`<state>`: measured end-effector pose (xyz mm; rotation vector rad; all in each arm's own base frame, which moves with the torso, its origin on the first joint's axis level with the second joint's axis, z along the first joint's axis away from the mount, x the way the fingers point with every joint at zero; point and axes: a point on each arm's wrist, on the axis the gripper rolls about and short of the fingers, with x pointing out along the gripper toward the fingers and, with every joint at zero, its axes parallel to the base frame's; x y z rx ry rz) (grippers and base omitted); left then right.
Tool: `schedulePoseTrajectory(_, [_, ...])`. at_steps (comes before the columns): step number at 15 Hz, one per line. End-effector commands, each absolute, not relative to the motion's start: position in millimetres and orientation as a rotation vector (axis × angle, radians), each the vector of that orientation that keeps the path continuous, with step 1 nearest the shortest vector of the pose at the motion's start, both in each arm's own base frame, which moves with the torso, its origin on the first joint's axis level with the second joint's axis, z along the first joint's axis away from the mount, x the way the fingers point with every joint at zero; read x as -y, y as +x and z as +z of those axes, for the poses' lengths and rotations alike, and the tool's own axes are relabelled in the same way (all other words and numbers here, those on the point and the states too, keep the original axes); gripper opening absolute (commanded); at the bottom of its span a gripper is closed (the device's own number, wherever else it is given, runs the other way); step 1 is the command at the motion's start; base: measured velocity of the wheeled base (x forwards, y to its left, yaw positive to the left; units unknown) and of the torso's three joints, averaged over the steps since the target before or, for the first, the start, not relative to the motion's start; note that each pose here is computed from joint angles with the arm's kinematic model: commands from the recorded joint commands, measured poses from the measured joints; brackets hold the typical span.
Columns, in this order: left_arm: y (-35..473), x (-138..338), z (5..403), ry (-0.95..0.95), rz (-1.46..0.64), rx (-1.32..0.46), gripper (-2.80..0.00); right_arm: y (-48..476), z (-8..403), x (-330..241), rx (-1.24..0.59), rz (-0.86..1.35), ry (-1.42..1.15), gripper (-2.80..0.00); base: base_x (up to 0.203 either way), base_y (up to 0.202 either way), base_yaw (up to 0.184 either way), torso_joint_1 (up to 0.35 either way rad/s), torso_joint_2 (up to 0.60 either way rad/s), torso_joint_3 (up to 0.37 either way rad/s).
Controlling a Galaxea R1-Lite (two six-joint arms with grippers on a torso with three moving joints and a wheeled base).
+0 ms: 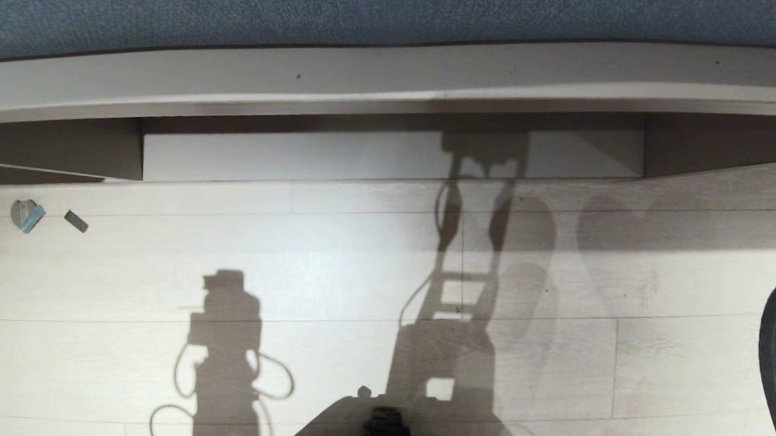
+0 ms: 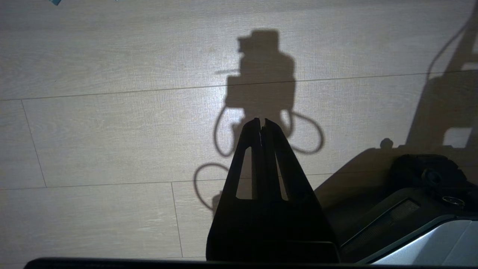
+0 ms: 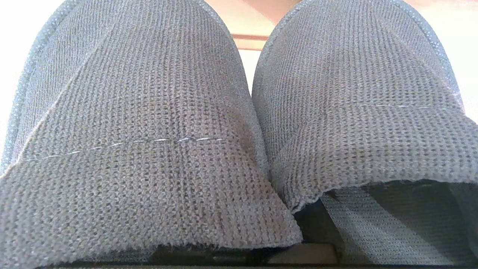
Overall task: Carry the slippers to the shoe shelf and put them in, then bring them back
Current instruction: Place the slippers on the floor
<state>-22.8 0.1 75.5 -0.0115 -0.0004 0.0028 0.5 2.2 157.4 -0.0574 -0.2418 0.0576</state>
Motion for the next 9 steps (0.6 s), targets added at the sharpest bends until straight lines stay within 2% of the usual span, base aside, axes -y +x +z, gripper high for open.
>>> schedulePoseTrajectory(1, [-22.8,-0.1,75.5,-0.012,0.003,0.000,-2.80,-12.5,141.5,-2.8,0.302,0.073,-0.048,-2.80,0.000,0.000,0.000,0.000,0.00,0.000])
schedulePoseTrajectory(3, [-22.8,-0.1,75.5,-0.012,0.003,0.000,-2.80,-14.6,122.1,-2.7,0.278,0.093,-0.035,-2.80,0.000,0.000,0.000,0.000,0.00,0.000])
schedulePoseTrajectory(9, [-22.8,-0.1,75.5,-0.012,0.003,0.000,-2.80,-23.0,79.1,-0.1,0.040,-0.009,-0.040,-2.80,0.000,0.000,0.000,0.000,0.00,0.000])
